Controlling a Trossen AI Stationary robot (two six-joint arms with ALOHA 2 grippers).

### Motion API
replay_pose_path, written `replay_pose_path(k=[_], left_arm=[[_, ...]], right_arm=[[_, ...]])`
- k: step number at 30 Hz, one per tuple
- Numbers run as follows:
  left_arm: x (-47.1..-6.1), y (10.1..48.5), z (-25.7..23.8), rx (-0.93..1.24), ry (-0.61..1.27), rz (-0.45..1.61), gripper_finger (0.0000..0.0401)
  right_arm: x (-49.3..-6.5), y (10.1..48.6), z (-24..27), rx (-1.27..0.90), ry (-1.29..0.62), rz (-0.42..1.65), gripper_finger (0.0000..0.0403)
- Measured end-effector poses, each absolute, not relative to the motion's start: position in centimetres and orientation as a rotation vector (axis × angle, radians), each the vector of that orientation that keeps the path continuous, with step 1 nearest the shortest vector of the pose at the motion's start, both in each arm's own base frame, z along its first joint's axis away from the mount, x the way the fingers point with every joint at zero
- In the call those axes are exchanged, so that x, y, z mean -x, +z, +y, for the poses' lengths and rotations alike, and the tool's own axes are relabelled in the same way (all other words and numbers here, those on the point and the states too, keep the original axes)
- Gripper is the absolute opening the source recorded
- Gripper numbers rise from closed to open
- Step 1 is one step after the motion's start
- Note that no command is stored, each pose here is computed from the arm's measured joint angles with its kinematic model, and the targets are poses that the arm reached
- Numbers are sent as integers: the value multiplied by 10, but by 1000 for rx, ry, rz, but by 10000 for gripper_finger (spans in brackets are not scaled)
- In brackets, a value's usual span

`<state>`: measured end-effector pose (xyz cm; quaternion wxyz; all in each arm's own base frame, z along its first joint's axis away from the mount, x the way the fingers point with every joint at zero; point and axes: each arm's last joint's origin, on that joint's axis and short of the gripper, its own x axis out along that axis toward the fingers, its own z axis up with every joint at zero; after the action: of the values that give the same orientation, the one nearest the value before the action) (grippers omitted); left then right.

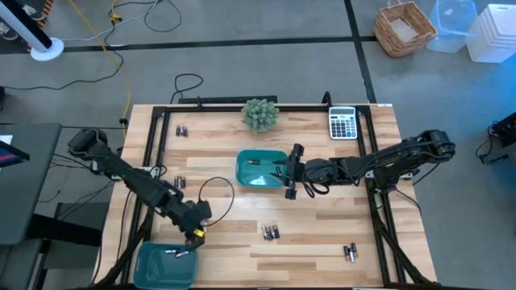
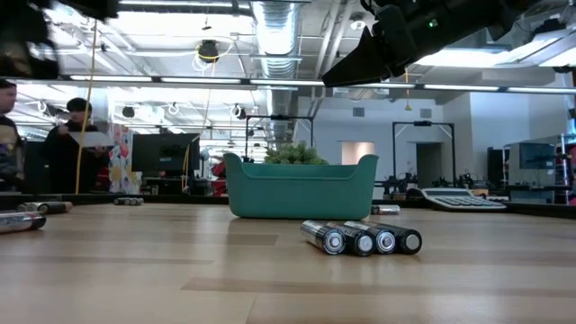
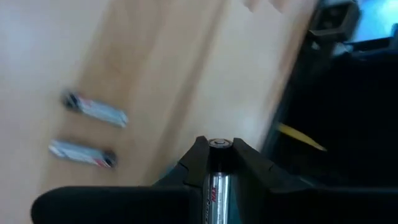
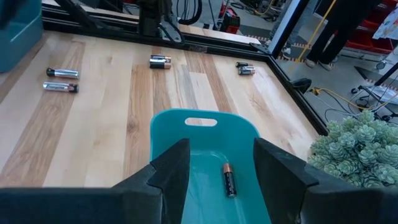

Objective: Sort batteries
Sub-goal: Put the silver battery into the blue bin

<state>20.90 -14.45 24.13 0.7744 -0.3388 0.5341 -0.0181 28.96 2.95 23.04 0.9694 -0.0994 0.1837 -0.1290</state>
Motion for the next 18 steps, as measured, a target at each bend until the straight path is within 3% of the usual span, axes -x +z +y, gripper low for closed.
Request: replay_pose_path(k=[11,18], left_arm=[[-175,230,-190,963,121,1318,40],[-171,216,-203,1006,236,1342,94]], right_arm=[[-290,230,29,201,-261,375,193],[-291,226,30,202,-260,389,193]])
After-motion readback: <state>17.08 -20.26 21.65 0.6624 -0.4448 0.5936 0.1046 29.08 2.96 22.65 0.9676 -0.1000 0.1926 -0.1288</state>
